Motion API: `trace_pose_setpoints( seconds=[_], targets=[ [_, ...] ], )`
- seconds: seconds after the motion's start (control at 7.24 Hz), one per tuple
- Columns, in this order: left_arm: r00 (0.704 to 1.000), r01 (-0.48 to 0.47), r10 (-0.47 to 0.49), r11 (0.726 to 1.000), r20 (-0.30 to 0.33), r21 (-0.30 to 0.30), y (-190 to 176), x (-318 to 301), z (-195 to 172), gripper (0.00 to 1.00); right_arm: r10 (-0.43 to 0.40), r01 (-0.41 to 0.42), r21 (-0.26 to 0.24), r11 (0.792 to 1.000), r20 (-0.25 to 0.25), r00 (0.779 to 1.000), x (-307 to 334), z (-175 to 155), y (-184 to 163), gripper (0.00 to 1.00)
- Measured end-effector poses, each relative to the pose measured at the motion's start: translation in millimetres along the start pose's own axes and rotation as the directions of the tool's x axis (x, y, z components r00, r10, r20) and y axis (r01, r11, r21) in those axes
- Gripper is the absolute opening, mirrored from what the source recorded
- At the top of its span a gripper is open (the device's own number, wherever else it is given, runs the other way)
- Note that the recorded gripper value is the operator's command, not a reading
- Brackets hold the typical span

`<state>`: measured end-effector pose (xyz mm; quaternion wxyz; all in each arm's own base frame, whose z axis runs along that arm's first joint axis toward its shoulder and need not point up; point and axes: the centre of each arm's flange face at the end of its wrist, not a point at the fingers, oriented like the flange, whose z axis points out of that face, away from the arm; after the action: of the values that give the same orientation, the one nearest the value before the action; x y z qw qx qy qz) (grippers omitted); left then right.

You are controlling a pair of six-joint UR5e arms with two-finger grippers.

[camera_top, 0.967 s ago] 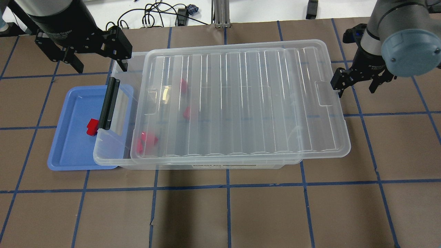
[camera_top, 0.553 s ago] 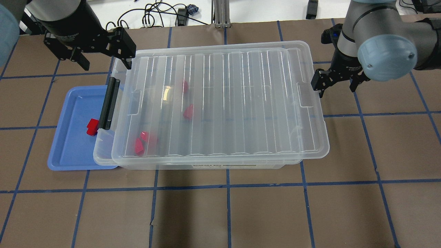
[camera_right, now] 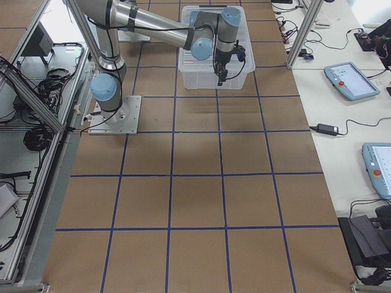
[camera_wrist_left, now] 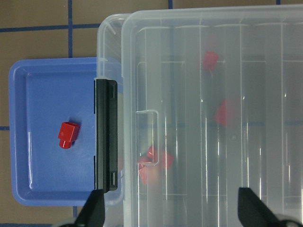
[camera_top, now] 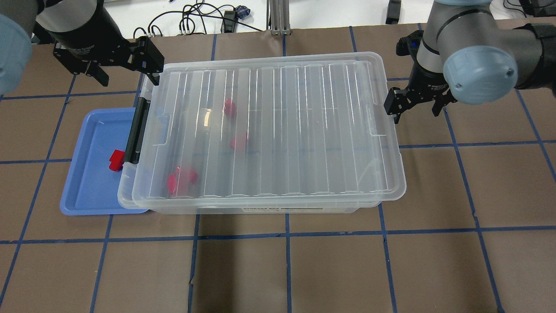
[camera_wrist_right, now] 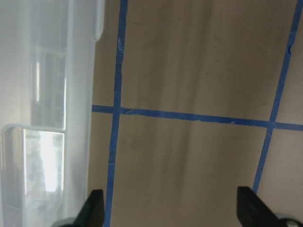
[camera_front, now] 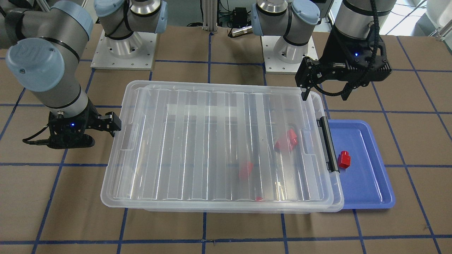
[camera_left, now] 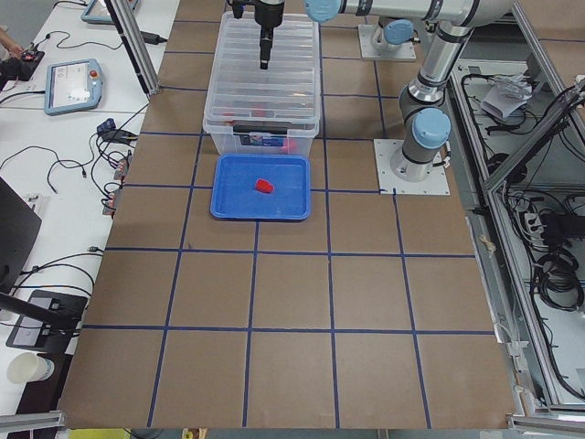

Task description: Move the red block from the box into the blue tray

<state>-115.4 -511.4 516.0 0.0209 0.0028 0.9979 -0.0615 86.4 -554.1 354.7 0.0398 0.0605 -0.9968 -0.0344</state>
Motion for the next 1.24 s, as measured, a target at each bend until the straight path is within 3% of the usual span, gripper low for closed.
trace_pose_setpoints(
  seconds=[0.41, 0.97, 1.24],
  targets=[
    [1.0, 0.006, -0.007, 1.0, -0.025, -0.028, -8.2, 2.8, 16.1, 1.0, 0.05, -0.05, 0.016, 0.999, 0.0, 0.999, -1.3, -41.8, 27.1, 1.0],
    [0.999, 0.002, -0.004, 0.999, -0.046, -0.033, -9.7, 3.8, 20.2, 1.0, 0.169, -0.17, 0.013, 0.985, 0.067, 0.983, -14.6, -96.3, 80.9, 1.0],
    [0.999, 0.001, -0.004, 0.998, -0.042, -0.065, -9.0, 3.9, 26.4, 1.0, 0.202, -0.205, 0.043, 0.978, 0.08, 0.976, -22.0, -119.3, 105.4, 1.0]
  ],
)
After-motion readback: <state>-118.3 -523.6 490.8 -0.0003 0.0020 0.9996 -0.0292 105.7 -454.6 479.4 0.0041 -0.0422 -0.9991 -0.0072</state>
